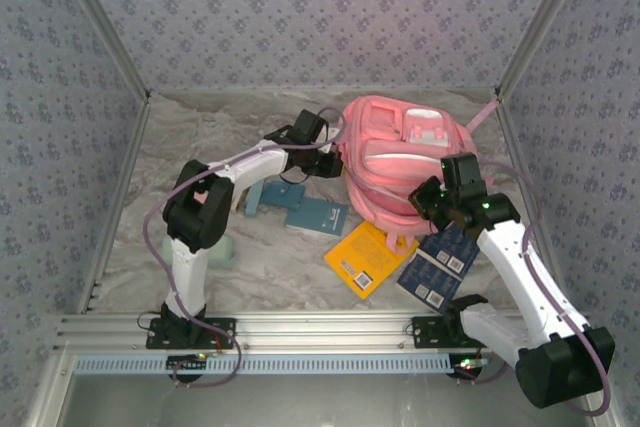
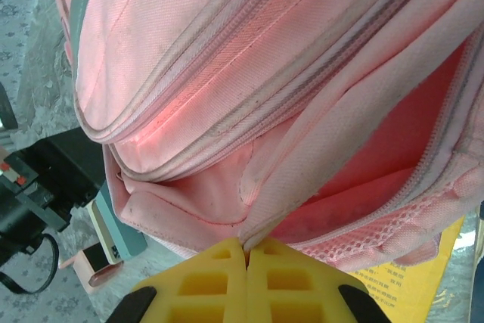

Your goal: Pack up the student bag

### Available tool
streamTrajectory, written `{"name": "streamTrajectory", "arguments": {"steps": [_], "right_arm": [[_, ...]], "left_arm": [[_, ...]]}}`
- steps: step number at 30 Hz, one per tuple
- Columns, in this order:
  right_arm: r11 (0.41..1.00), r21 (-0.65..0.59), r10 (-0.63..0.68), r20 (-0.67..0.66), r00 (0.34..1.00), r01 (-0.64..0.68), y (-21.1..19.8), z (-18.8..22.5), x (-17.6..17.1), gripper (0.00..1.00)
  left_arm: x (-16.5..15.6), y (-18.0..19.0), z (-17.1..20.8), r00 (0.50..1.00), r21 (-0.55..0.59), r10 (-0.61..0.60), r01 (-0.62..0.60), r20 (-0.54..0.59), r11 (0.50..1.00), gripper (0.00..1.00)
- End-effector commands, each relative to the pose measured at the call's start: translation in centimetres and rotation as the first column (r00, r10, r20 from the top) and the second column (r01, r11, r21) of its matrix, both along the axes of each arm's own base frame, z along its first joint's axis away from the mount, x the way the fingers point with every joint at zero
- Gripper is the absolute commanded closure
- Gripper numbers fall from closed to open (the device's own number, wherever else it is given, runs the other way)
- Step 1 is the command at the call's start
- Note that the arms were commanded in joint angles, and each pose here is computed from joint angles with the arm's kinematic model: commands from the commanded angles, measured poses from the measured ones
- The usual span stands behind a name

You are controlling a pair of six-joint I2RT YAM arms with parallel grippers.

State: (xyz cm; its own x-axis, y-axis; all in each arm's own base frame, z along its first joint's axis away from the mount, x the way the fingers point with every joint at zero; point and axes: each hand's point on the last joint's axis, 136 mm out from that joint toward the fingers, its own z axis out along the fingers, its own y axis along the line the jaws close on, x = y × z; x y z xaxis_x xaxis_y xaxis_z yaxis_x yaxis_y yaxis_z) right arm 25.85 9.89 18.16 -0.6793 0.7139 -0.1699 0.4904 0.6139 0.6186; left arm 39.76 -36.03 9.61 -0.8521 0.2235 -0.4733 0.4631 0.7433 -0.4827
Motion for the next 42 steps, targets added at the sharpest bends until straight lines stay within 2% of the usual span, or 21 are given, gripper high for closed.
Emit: {"name": "streamTrajectory", "arguments": {"steps": [1, 6, 9, 15, 22, 26, 31, 33, 36, 39, 42], "right_arm": [[0.997, -0.067, 0.025, 0.009, 1.0, -0.024, -1.0, 1.4, -0.3, 1.0], [0.995, -0.094, 0.041, 0.02, 0.999, -0.039, -1.8, 2.7, 0.6, 1.0], [0.994, -0.101, 0.047, 0.036, 0.998, -0.043, -2.0, 3.5, 1.8, 1.0], [0.986, -0.16, 0.069, 0.129, 0.989, -0.048, -2.8, 7.2, 6.3, 1.0], [0.982, -0.161, 0.145, 0.303, 0.942, -0.099, -0.9, 12.6, 14.3, 1.0], [0.964, -0.169, 0.256, 0.358, 0.898, -0.207, 1.9, 14.3, 18.3, 1.0], [0.927, -0.187, 0.374, 0.4, 0.837, -0.325, 4.4, 15.4, 21.4, 1.0], [0.927, -0.203, 0.372, 0.391, 0.842, -0.315, 4.0, 15.1, 22.2, 1.0], [0.925, -0.214, 0.373, 0.36, 0.855, -0.313, 3.7, 14.0, 22.8, 1.0], [0.917, -0.221, 0.387, 0.301, 0.871, -0.331, 3.7, 11.5, 22.5, 1.0], [0.911, -0.234, 0.391, 0.231, 0.891, -0.339, 3.5, 8.1, 21.8, 1.0]], "left_arm": [[4.0, 0.8, 1.6, 0.996, -0.044, 0.054, -0.051, 0.078, 0.998, 1.0], [5.8, 0.7, 1.5, 0.997, -0.067, 0.059, -0.055, 0.059, 0.996, 1.0], [6.3, -0.1, 2.9, 0.996, -0.111, 0.059, -0.052, 0.063, 0.993, 1.0], [6.9, -0.1, 6.3, 0.989, -0.147, 0.085, -0.067, 0.117, 0.987, 1.0], [7.4, 3.6, 8.6, 0.95, -0.1, 0.203, -0.184, 0.237, 0.978, 1.0], [8.3, 7.6, 9.2, 0.906, -0.118, 0.334, -0.314, 0.259, 0.942, 1.0], [8.6, 9.9, 8.5, 0.89, -0.056, 0.356, -0.355, 0.285, 0.933, 1.0], [8.7, 10.3, 6.8, 0.896, -0.014, 0.357, -0.367, 0.264, 0.93, 0.94], [8.6, 9.8, 5.0, 0.919, 0.01, 0.342, -0.35, 0.197, 0.937, 0.72], [8.0, 9.8, 6.0, 0.916, -0.02, 0.35, -0.353, 0.196, 0.936, 0.58], [7.1, 10.5, 8.3, 0.906, -0.042, 0.365, -0.365, 0.214, 0.93, 0.52]]}}
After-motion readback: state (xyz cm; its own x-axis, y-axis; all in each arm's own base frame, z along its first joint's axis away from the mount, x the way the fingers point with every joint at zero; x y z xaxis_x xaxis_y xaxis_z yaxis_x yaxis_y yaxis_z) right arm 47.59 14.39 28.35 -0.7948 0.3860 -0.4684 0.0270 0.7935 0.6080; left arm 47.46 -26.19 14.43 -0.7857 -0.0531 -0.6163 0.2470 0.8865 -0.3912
